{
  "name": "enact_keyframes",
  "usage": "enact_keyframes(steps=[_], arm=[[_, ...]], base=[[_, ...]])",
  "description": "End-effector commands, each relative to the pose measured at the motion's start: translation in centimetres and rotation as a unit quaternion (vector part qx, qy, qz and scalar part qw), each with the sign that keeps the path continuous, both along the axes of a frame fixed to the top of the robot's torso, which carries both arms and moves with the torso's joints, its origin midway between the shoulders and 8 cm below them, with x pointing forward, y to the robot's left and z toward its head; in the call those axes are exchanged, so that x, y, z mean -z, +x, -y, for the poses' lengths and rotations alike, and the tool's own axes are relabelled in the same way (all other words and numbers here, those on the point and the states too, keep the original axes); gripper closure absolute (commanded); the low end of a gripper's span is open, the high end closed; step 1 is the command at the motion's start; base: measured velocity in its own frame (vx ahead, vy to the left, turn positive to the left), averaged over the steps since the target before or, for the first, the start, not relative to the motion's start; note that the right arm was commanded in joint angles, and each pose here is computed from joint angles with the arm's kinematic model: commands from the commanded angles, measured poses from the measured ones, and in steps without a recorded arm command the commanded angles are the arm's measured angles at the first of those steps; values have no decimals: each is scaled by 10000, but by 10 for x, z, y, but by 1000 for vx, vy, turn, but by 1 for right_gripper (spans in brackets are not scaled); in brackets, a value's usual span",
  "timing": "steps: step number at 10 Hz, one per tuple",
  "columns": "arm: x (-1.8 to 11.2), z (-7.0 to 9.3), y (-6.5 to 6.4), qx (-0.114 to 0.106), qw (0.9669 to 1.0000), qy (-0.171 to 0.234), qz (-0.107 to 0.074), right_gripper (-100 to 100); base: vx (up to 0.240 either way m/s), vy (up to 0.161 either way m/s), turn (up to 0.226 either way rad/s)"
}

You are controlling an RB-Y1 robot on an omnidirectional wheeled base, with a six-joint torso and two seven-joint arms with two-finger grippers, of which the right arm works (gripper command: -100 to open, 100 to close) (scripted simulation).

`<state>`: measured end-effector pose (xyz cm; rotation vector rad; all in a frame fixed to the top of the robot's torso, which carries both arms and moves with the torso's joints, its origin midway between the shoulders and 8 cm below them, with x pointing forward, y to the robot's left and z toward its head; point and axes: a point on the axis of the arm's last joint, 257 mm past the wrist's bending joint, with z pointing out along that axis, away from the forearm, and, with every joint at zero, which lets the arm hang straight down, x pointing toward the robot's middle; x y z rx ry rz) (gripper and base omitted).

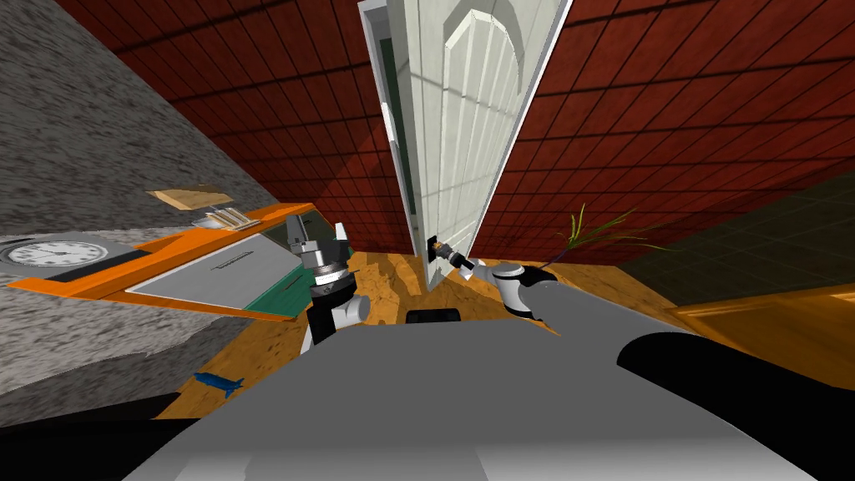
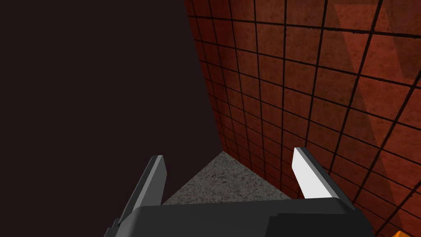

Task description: Pull the door open

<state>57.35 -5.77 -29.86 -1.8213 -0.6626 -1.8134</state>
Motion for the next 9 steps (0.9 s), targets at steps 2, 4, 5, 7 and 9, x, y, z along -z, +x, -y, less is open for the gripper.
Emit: enact_keyframes(steps=[2, 4, 5, 7, 9], arm=[[-1, -5, -6, -156, 9999, 9, 11, 100], [-1, -9, -11, -303, 9995, 12, 24, 100], [-2, -12, -15, -415, 9991, 13, 30, 100], [-2, -14, -19, -531, 9986, 15, 33, 100], [-3, -17, -25, -699, 9975, 16, 32, 100]], base=[[-37, -62, 19], [-130, -154, 15], [-93, -143, -6], [-81, -140, 4], [-50, -149, 18]])
